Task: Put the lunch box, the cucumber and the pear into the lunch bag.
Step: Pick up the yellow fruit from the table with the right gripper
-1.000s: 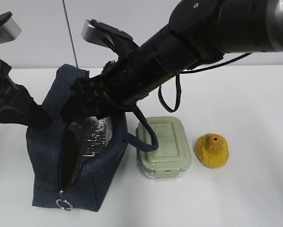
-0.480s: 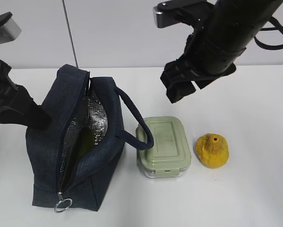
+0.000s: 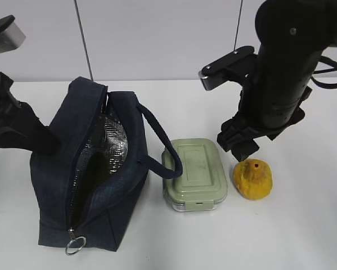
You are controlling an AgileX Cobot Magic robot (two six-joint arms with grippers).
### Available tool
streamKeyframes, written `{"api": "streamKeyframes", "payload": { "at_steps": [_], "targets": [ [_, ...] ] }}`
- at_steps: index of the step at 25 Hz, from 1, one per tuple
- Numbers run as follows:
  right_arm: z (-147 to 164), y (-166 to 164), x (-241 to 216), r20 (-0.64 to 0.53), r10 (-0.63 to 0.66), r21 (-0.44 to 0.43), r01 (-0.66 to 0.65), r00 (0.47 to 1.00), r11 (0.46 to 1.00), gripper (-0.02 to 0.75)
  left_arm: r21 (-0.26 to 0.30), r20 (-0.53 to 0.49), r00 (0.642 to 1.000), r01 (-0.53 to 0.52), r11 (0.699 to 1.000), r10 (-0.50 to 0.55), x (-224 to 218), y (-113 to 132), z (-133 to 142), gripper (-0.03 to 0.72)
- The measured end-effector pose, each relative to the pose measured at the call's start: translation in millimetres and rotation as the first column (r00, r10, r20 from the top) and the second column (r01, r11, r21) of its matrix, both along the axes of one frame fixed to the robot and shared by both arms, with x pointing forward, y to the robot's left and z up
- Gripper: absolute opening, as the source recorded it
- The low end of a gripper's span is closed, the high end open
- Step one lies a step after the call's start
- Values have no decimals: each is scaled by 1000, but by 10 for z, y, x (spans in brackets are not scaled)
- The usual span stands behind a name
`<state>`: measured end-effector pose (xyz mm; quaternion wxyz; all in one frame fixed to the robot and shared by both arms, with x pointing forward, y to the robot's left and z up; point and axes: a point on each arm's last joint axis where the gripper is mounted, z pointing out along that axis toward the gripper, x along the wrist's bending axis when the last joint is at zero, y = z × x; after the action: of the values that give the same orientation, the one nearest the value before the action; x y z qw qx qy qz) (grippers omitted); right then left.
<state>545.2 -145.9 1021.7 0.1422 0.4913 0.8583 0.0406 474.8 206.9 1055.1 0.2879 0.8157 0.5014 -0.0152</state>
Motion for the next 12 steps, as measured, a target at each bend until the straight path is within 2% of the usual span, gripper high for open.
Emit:
{"api": "streamKeyframes", "payload": {
  "at_steps": [12],
  "targets": [
    [-435,34,118,-101,-1,-88,-8,995,996,557,0,-4,1000,2,1000,-2,-4,0,-1,25]
  ]
}}
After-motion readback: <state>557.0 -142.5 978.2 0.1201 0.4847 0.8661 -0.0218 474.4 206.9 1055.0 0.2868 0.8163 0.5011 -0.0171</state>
